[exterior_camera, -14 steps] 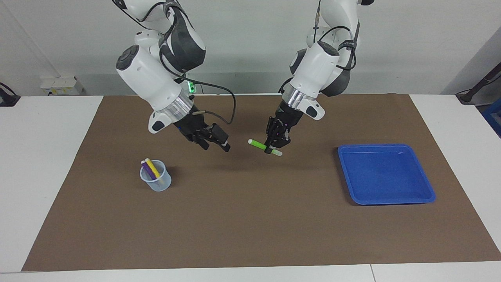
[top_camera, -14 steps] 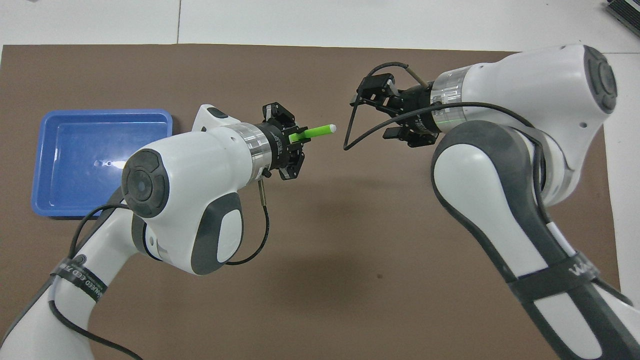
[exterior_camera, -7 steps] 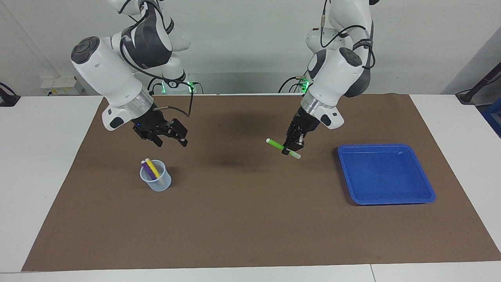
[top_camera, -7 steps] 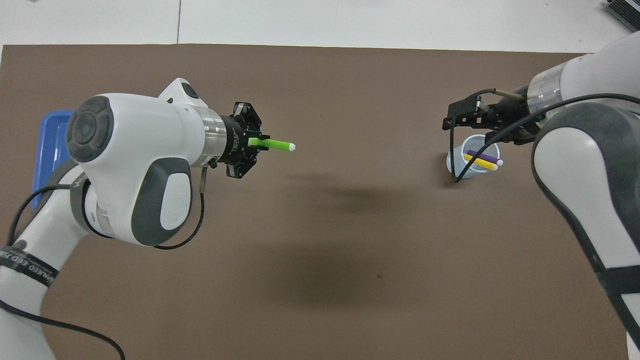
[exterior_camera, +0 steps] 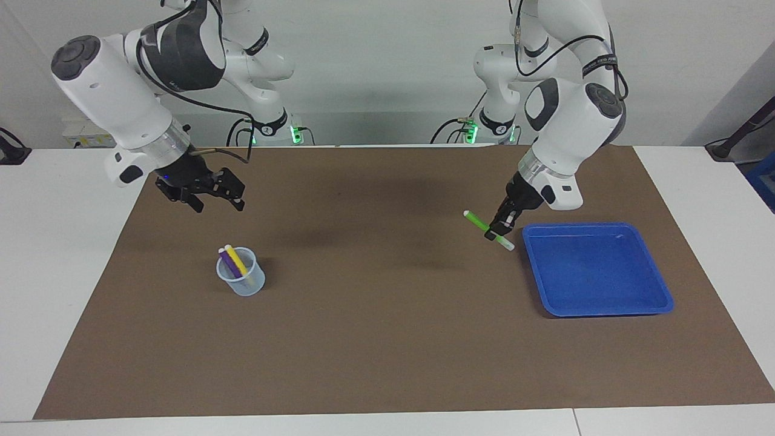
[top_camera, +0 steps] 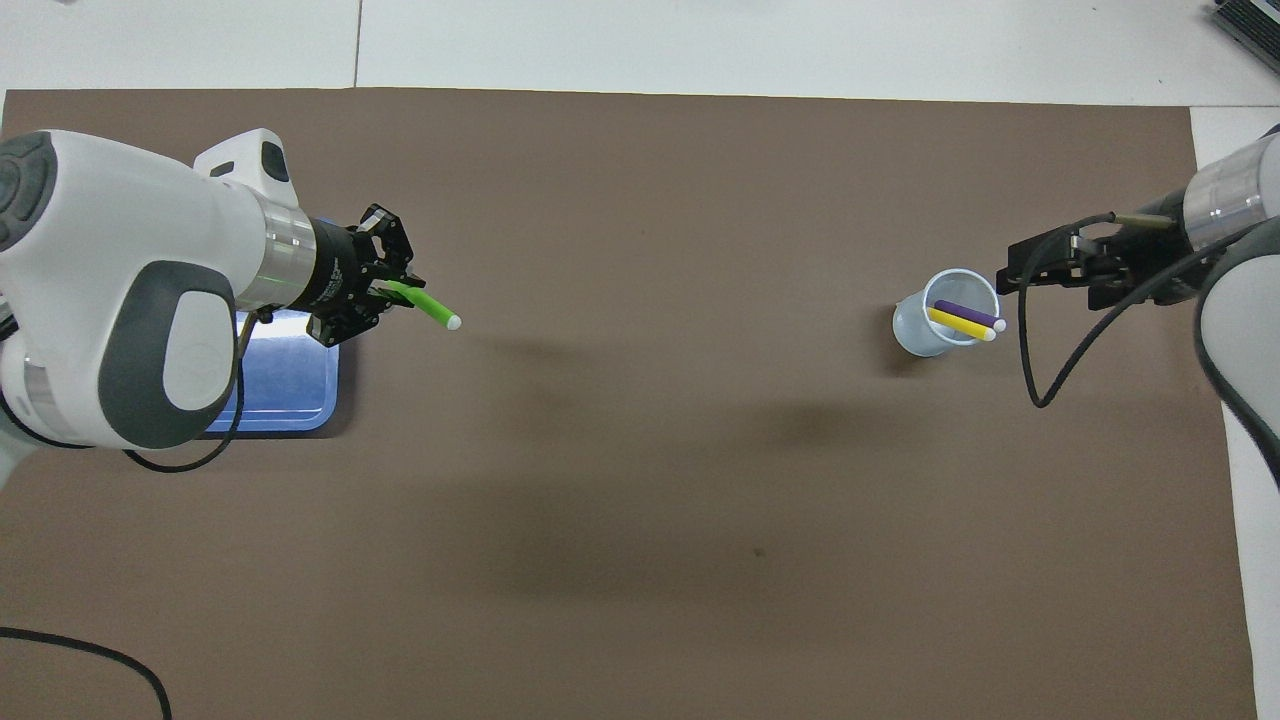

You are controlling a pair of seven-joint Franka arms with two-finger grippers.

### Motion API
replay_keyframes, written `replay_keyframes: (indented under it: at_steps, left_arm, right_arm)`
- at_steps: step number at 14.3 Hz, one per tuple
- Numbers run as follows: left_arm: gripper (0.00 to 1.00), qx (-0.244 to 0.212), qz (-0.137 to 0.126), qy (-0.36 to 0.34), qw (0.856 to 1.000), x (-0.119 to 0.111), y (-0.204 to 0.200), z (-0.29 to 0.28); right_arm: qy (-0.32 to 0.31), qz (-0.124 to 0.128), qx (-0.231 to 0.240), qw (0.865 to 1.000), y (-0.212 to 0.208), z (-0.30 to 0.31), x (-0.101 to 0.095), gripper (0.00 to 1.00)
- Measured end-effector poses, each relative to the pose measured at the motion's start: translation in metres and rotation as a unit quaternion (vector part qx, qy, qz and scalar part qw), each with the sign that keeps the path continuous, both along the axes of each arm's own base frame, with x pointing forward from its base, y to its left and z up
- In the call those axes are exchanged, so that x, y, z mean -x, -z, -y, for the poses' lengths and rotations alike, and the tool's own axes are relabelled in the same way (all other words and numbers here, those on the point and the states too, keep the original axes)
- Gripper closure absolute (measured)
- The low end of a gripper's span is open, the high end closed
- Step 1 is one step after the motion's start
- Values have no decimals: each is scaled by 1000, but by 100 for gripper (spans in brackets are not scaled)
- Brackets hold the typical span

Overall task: Right arm passes pens to left for tray arrangement
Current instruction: 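Carry the green pen to the tray with the left gripper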

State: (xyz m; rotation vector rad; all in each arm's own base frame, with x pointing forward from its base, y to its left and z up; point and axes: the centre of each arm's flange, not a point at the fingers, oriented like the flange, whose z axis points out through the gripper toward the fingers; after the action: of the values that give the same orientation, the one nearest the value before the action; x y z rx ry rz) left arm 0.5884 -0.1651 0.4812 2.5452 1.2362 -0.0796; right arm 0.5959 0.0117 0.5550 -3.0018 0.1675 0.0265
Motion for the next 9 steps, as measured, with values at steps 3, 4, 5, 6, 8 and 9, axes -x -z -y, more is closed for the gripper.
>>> replay_keyframes:
  at_steps: [3, 4, 5, 6, 8, 9]
  left_arm:
    - [81, -33, 5, 71, 997, -2, 2, -39]
    - [81, -42, 7, 98, 994, -3, 3, -50]
    - [81, -52, 9, 128, 990, -3, 3, -60]
    - [81, -69, 13, 162, 984, -3, 4, -71]
    - [81, -96, 19, 222, 970, -3, 5, -92]
    - [81, -101, 23, 251, 962, -4, 5, -104]
  right_arm:
    - [-23, -5, 25, 999, 1, 2, 2, 0]
    - [-27, -5, 25, 999, 1, 2, 2, 0]
    - [-29, -5, 25, 999, 1, 2, 2, 0]
    - [-30, -5, 25, 999, 1, 1, 2, 0]
    - [-31, -7, 25, 999, 3, 0, 3, 0]
    - [-31, -9, 25, 999, 4, 0, 4, 0]
